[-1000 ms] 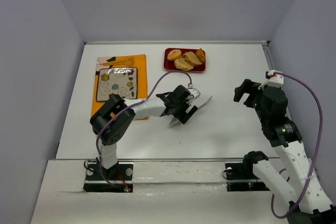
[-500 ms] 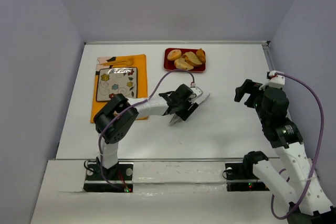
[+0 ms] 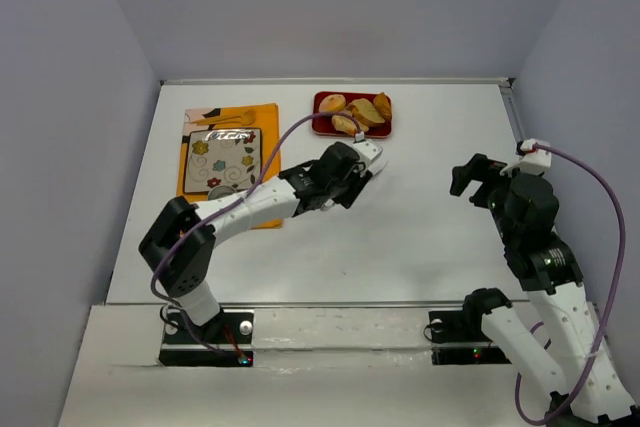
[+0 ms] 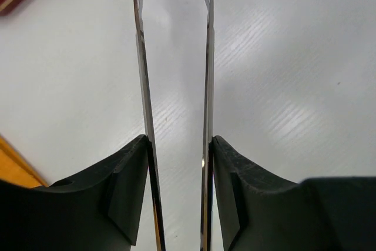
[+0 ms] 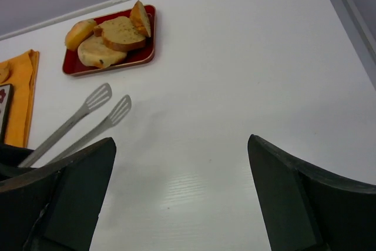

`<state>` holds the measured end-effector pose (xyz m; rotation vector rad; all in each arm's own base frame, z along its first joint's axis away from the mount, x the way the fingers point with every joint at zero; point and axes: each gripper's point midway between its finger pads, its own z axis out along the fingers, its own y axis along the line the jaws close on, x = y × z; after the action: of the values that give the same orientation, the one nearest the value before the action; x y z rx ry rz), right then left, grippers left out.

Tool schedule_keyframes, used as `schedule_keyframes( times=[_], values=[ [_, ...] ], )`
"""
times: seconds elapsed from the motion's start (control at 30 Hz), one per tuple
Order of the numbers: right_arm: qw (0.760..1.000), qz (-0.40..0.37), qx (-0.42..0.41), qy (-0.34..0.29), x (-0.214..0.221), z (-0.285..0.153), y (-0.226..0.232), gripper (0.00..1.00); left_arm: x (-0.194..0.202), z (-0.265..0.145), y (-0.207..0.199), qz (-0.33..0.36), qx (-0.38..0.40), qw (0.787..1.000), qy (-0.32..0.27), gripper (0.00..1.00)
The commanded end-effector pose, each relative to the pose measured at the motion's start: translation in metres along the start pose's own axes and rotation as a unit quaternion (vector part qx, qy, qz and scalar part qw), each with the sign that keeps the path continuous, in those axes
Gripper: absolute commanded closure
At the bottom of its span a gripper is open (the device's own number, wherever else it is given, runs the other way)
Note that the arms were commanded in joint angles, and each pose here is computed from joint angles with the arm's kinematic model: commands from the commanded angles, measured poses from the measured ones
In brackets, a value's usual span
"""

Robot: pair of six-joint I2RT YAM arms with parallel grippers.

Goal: Place the bread

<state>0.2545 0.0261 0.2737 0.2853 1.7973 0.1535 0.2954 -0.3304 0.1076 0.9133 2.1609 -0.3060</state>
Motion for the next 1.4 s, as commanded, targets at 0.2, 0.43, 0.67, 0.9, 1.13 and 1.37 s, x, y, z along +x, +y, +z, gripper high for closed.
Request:
schedule_keyframes(
  times=[0.2, 0.43, 0.67, 0.9, 1.13, 1.37],
  values=[
    [1.0, 0.007, -0.003, -0.019, -0.009, -0.004, 0.0, 0.0, -0.121, -0.087, 0.043, -0.09, -0.086, 0.979, -0.161, 0.44],
    [1.0, 0.007, 0.0, -0.021, -0.01, -0.004, -0.001, 0.0, -0.137, -0.084, 0.093, -0.131, -0.14, 0.97, -0.147, 0.42],
    [1.0, 0.002, -0.003, -0.014, -0.007, -0.002, 0.001, 0.0, -0.127, -0.06, 0.145, -0.046, -0.149, 0.984, -0.084, 0.44],
    [1.0, -0.002, 0.0, -0.012, -0.008, 0.0, 0.001, 0.0, -0.135, -0.04, 0.18, 0.082, -0.157, 0.982, -0.064, 0.48],
    [1.0, -0.005, 0.008, -0.011, -0.007, 0.002, -0.002, 0.0, -0.138, -0.018, 0.194, 0.119, -0.11, 0.985, -0.053, 0.48],
    [1.0, -0.006, 0.012, -0.011, -0.006, 0.002, -0.004, 0.0, -0.123, 0.005, 0.2, 0.122, -0.087, 0.989, -0.015, 0.48]
  ],
)
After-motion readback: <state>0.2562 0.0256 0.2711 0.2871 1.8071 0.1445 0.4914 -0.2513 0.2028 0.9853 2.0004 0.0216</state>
